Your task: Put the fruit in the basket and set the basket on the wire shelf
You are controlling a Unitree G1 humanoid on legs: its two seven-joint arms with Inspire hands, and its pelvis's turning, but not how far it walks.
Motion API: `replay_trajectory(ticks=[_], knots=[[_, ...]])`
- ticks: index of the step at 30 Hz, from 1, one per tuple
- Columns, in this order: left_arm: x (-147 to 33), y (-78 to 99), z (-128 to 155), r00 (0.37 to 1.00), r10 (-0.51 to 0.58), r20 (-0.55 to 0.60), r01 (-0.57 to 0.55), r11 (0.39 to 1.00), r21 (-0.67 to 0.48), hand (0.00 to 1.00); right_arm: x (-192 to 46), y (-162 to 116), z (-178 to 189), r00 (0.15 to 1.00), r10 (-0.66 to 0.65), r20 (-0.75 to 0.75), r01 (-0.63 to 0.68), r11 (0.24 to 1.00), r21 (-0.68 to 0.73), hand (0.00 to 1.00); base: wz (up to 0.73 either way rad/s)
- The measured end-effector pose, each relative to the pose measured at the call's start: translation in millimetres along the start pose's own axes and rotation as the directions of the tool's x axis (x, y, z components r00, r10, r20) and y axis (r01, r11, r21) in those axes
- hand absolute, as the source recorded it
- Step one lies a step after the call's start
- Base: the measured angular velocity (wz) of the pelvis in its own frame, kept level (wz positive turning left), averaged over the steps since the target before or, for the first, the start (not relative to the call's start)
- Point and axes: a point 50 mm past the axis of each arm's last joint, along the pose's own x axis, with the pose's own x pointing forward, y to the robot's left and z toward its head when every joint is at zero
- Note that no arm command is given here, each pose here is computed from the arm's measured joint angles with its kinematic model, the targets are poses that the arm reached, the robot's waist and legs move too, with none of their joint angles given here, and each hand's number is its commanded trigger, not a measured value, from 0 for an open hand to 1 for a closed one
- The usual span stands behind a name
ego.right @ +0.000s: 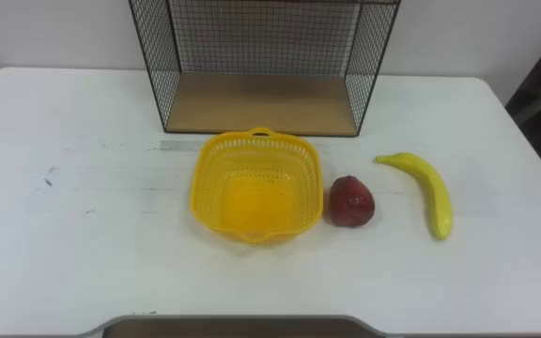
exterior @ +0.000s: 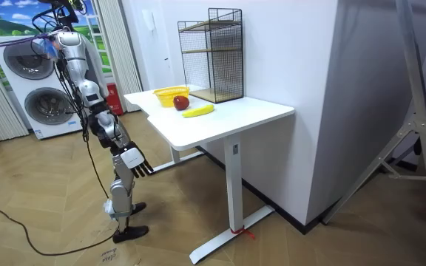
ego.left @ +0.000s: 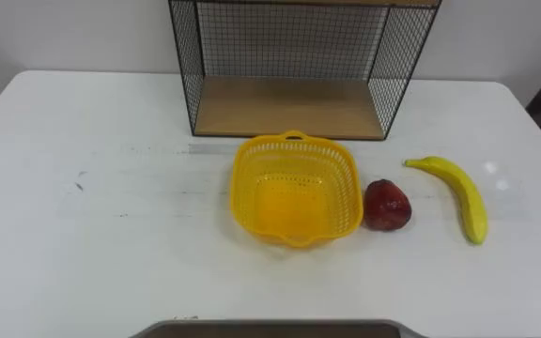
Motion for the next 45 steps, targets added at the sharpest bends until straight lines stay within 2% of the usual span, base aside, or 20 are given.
replay_trajectory(ticks=[6,20,28,34,37,40,43,45], knots=[[-1.2,-6.6,-10,0.997,-0.033,-0.068,0.037,0.997,0.071,0.0,0,0,-1,1.0,-0.003,-0.017,0.003,1.0,0.004,0.0,0.06],[-1.1,-8.7,-10,0.997,-0.03,-0.075,0.039,0.993,0.113,0.0,-1,-6,-2,0.998,-0.055,-0.002,0.055,0.998,0.031,0.0,0.02],[-0.5,-6.8,-7,0.997,-0.023,-0.074,0.03,0.994,0.104,0.0,-3,-11,-15,0.991,-0.128,-0.045,0.134,0.977,0.164,0.0,0.0],[-1.0,-4.4,-10,0.997,-0.014,-0.08,0.021,0.997,0.079,0.0,-6,-18,-27,0.981,-0.172,-0.092,0.193,0.929,0.317,0.0,-0.02],[-1.0,-3.0,-9,0.997,-0.009,-0.073,0.014,0.998,0.069,0.0,-9,-21,-36,0.972,-0.197,-0.131,0.234,0.878,0.419,0.0,-0.04],[-1.3,1.0,-12,0.997,0.004,-0.078,-0.003,1.0,0.024,0.0,-12,-25,-46,0.96,-0.214,-0.178,0.278,0.782,0.558,0.0,-0.1],[-2.6,7.0,-19,0.995,0.037,-0.09,-0.041,0.999,-0.036,0.0,-14,-32,-49,0.949,-0.247,-0.197,0.312,0.625,0.715,0.0,-0.03],[-3.8,11.6,-25,0.993,0.07,-0.096,-0.078,0.993,-0.083,0.0,-17,-42,-48,0.932,-0.29,-0.218,0.33,0.433,0.839,0.0,0.0]])
